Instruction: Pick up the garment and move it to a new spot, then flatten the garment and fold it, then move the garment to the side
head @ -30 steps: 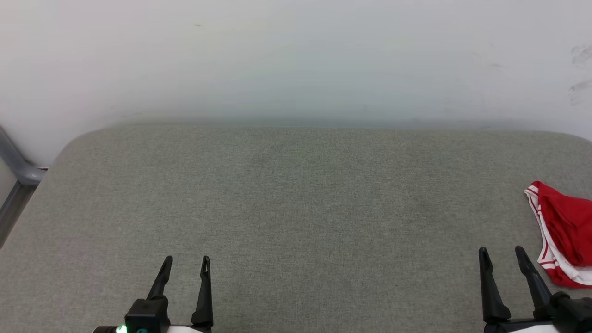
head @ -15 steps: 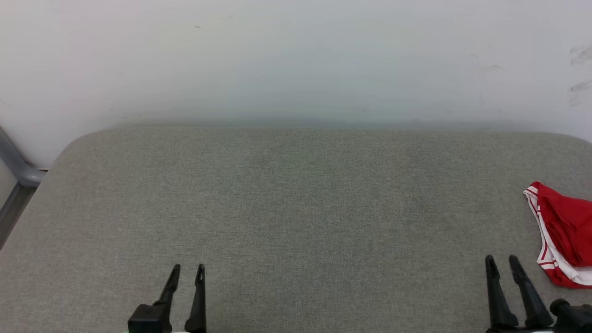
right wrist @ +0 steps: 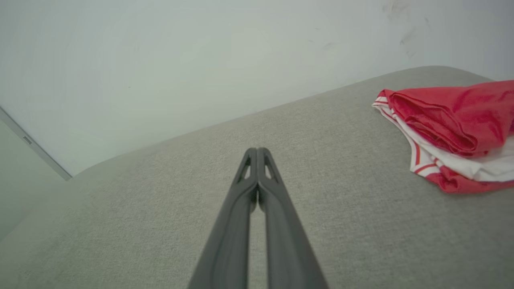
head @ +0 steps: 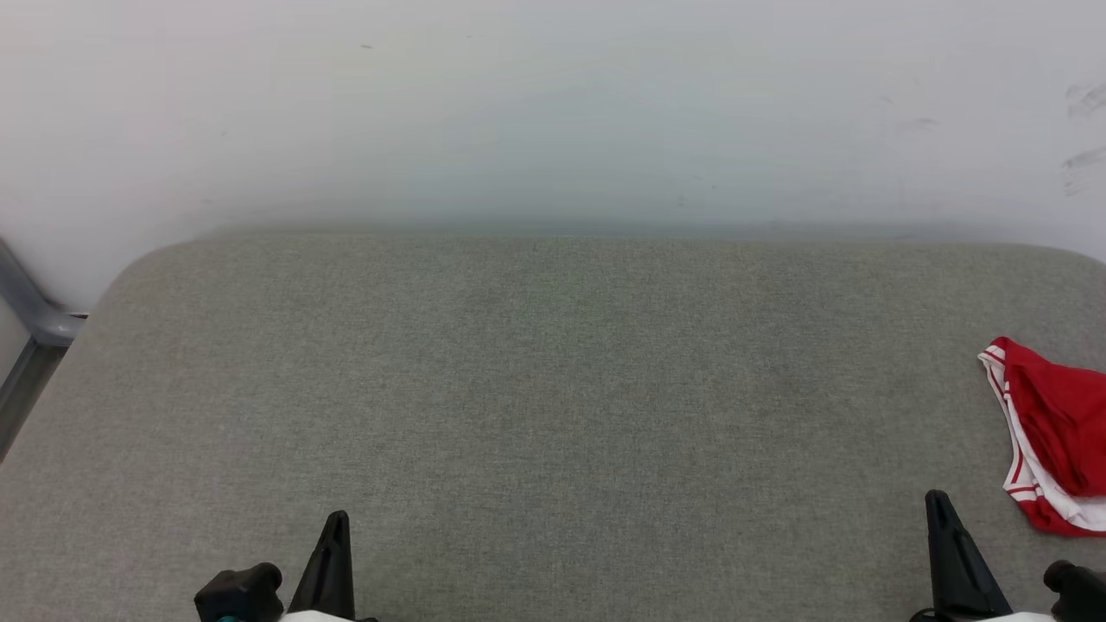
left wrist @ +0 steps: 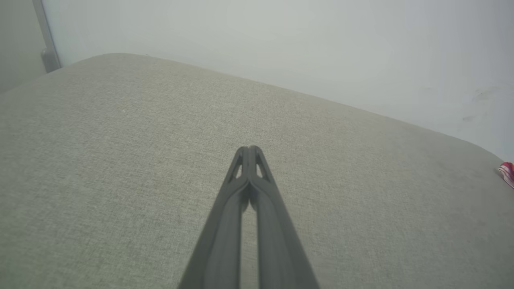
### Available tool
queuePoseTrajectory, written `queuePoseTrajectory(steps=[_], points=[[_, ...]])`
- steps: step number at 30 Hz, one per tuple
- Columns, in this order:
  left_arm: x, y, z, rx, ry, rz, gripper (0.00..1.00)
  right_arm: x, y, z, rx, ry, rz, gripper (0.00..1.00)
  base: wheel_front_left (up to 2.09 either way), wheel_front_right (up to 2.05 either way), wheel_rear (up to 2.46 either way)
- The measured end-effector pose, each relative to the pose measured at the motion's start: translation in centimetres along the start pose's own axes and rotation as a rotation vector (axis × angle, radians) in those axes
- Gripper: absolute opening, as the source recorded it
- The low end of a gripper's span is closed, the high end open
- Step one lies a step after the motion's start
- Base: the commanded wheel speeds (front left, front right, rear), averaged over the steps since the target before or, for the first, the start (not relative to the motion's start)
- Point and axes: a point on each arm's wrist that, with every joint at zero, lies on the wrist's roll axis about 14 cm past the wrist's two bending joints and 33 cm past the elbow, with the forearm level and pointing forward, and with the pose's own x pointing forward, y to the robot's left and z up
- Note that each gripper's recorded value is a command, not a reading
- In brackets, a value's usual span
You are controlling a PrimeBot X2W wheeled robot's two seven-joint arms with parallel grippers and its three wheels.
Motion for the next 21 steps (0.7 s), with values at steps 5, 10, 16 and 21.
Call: queuePoseTrajectory(steps=[5,10,16,21], points=[[0.3,0.2,-0.2,-0.094,0.019,0.013,0.0,0.5,-0.1,0.1,0.084,0.003,-0.014,0.0,0.0,0.0,0.0],[0.7,0.5,-0.2,-0.181,0.029,0.025,0.0,0.8,-0.3,0.1,0.167,0.007,-0.028,0.0,0.0,0.0,0.0],[1.2,0.7,0.0,-0.281,0.036,0.033,0.0,1.3,-0.4,0.1,0.259,0.011,-0.038,0.0,0.0,0.0,0.0],[1.6,0.7,0.1,-0.358,0.043,0.035,0.0,1.6,-0.5,0.1,0.33,0.015,-0.047,0.0,0.0,0.0,0.0]])
